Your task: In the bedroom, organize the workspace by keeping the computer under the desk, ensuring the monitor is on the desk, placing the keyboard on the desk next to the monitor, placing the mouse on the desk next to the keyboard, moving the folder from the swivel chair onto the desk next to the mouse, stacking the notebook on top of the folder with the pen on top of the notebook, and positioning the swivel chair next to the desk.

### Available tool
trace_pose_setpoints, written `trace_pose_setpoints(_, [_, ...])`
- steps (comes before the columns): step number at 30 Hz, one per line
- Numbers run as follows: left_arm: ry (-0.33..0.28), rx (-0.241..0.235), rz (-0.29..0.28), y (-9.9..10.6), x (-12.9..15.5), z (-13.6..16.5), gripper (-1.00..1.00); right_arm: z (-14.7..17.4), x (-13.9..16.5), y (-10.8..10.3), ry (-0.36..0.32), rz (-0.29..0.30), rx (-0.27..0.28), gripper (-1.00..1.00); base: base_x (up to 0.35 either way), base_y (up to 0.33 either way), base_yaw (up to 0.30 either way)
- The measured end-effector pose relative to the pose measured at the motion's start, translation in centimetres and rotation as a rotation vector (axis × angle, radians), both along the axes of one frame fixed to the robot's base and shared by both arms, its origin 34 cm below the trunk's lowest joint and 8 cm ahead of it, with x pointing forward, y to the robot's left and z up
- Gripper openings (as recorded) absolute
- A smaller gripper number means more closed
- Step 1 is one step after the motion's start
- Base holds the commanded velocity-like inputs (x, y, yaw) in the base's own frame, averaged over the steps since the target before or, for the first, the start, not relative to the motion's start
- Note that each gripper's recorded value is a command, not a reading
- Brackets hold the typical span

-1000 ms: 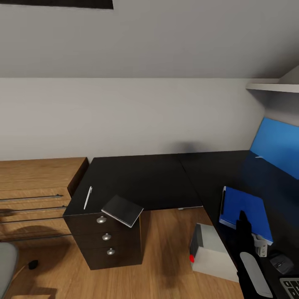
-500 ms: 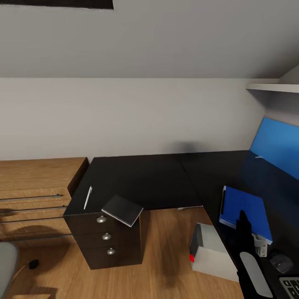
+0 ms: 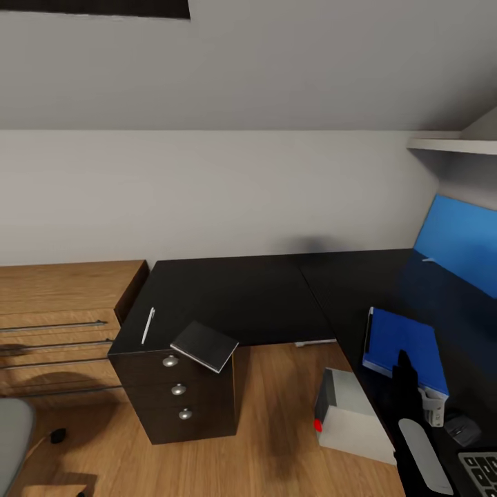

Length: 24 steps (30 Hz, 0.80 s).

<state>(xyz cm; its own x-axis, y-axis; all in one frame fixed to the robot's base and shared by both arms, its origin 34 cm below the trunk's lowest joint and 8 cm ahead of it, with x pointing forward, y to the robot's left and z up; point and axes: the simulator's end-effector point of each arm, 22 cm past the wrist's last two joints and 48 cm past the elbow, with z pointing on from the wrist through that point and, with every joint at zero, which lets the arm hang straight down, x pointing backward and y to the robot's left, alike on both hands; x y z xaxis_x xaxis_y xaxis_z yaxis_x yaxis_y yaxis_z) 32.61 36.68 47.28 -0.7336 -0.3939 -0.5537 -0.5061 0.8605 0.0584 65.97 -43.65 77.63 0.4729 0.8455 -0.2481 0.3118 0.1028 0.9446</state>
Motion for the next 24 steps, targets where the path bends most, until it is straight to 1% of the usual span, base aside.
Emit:
trace_pose_setpoints(7, [0.0,0.0,-0.001,0.0,0.1,1.2,1.0,1.2,0.1,0.0,0.0,0.0,0.0,1.0,0.0,0.0,0.0])
trace_pose_setpoints(18, [0.0,0.0,-0.002,-0.1,0.1,1.2,1.0,1.2,0.1,0.1,0.0,0.0,0.001,1.0,-0.004,0.0,0.0])
trace_pose_setpoints(24, [0.001,0.001,-0.003,0.0,0.1,1.2,1.0,1.2,0.1,0.1,-0.001,0.001,0.0,1.0,-0.144,0.0,0.0])
